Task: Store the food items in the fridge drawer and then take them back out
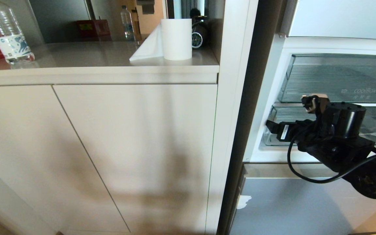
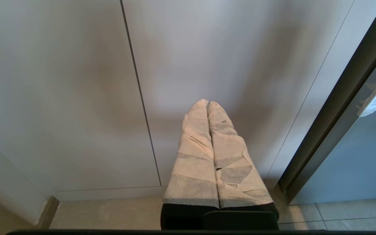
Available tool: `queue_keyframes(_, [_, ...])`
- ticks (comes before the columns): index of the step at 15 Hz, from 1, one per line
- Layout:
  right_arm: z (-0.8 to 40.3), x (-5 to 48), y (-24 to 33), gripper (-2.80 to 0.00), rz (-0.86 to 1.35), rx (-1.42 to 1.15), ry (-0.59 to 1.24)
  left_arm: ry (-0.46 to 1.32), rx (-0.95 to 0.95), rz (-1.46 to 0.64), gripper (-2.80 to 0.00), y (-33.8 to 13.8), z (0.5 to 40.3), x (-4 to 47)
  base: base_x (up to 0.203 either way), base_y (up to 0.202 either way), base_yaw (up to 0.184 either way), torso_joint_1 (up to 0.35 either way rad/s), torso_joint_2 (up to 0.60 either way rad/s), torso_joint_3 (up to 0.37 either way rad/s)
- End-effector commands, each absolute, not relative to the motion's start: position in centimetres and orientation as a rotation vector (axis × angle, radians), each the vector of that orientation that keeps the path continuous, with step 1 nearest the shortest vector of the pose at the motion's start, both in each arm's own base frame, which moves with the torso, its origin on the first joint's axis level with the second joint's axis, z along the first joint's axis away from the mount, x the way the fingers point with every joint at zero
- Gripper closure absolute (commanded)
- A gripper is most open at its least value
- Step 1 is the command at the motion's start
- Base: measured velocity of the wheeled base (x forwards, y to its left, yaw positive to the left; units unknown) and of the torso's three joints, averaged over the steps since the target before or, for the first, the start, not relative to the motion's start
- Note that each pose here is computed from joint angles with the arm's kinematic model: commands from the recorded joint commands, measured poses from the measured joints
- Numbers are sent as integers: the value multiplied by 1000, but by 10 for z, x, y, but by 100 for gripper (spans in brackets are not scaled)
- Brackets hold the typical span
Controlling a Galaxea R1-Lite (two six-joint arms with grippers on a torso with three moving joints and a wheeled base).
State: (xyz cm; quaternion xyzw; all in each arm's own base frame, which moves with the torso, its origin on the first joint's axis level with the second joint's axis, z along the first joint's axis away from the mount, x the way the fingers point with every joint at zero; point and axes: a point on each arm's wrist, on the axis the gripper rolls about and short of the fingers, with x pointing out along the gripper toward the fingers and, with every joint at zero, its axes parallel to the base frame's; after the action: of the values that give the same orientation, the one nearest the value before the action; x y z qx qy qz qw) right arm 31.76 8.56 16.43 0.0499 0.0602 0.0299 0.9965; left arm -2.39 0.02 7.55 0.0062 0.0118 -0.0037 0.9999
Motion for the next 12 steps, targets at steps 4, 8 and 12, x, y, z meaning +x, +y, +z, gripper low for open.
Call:
queue_keyframes(4, [164, 321, 101, 0, 105, 99, 115, 23, 12, -6, 0, 0, 76, -24, 0, 0, 0, 0, 0, 0])
queue_keyframes(8, [164, 318, 110, 0, 133, 92, 118, 24, 12, -8, 0, 0, 75, -24, 0, 0, 0, 0, 0, 0])
queue_keyframes(12, [162, 315, 116, 0, 153, 91, 125, 24, 12, -8, 0, 0, 75, -24, 0, 0, 0, 0, 0, 0])
